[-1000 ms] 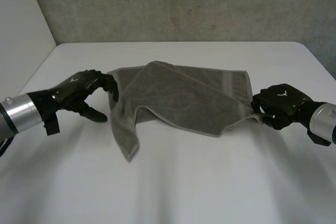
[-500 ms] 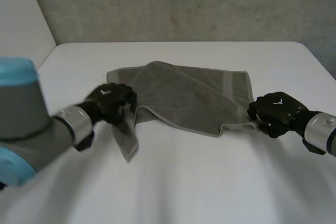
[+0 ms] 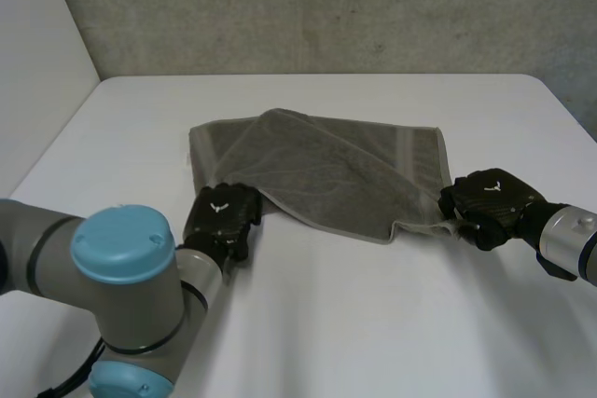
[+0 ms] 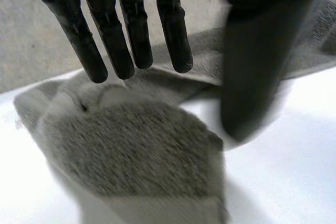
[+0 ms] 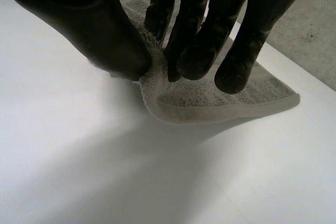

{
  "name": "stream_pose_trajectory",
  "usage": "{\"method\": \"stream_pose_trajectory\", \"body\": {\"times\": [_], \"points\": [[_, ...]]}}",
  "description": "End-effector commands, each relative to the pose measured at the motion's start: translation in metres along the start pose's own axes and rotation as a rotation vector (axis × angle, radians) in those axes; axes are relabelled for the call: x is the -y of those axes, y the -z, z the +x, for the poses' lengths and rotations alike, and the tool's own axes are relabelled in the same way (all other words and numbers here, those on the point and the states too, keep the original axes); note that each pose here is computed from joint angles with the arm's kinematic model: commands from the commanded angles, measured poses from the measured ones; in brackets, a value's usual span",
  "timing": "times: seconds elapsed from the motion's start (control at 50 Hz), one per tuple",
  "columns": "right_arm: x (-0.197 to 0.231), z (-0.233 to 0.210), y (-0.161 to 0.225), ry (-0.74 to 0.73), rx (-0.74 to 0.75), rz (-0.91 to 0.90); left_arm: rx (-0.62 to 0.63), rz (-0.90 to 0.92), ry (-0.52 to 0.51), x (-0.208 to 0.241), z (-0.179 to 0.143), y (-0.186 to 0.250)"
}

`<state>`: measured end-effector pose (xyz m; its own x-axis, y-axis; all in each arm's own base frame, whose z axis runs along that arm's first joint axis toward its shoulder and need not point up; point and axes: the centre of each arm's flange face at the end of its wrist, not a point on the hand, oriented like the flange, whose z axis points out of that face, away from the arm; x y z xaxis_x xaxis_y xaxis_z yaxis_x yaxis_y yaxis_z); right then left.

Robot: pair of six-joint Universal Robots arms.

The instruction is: Fold the towel.

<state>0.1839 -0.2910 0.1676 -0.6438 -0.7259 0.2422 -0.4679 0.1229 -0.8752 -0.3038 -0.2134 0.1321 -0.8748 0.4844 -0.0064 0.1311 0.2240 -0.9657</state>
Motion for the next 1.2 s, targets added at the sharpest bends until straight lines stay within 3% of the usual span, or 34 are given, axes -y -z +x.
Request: {"method": "stream_pose_trajectory", "body": {"times": [0.02,0.42,0.76,1.2], "points": [[-0.001,-0.001,0.0,0.002,0.0,0.001,-0.001,-0.031,0.016,-0.013,0.004,-0.001],[-0.002,-0.002,0.0,0.007,0.002,-0.002,0.073,0.001,-0.003,-0.022,-0.003,-0.011],[-0.003,-0.003,0.0,0.011,0.005,-0.006,0.186,0.057,-0.143,-0.013,-0.036,-0.018],[-0.004,-0.006,0.001,0.007,0.013,-0.009,0.291,0.049,-0.124,-0.008,-0.075,-0.018]]}}
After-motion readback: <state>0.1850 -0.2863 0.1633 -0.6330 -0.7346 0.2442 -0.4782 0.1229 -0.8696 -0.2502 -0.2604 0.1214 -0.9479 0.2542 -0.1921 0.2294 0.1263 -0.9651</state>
